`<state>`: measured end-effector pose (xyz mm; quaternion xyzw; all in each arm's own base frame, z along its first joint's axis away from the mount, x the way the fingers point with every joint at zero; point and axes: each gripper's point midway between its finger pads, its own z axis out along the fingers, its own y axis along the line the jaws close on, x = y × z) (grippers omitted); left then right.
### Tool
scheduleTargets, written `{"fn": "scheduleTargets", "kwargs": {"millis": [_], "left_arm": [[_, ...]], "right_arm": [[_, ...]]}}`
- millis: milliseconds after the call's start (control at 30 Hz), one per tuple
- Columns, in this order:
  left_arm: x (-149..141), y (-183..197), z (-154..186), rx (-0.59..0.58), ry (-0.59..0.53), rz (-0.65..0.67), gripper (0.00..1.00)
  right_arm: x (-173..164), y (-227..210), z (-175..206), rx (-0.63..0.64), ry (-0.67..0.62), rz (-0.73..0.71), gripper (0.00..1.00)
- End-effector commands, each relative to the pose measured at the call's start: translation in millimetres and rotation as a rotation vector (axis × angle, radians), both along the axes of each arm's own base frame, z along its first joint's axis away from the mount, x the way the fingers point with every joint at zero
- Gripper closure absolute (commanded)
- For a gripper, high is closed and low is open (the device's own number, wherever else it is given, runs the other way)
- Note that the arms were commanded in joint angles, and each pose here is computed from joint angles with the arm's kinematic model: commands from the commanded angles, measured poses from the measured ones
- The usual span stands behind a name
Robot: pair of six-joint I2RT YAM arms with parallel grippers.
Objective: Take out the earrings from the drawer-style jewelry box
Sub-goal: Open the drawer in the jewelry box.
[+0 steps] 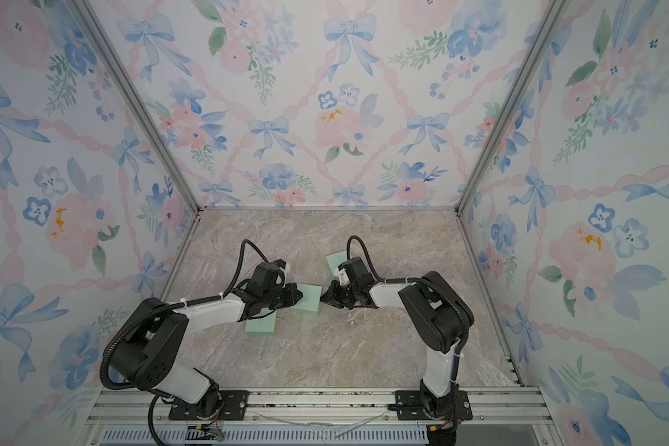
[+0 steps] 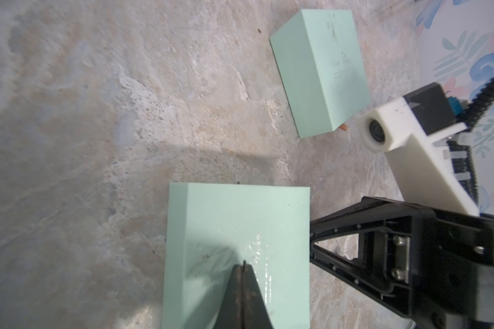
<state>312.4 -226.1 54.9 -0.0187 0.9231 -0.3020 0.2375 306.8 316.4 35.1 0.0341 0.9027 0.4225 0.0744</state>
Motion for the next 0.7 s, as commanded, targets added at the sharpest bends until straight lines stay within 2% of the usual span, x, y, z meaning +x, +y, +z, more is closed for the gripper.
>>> {"fn": "scheduleTargets", "kwargs": {"millis": [0, 667], "left_arm": [[-16.6, 9.5, -21.9, 0.060, 0.067, -0.005, 1.00], [-23.7, 16.5, -29.8, 0.067, 0.082, 0.015, 1.00]], "right_arm": [[-4.3, 4.0, -1.6, 0.024, 0.013, 0.018, 0.88], [-5.1, 7.3, 2.0, -0.007, 0.011, 0.045, 0.98]]}}
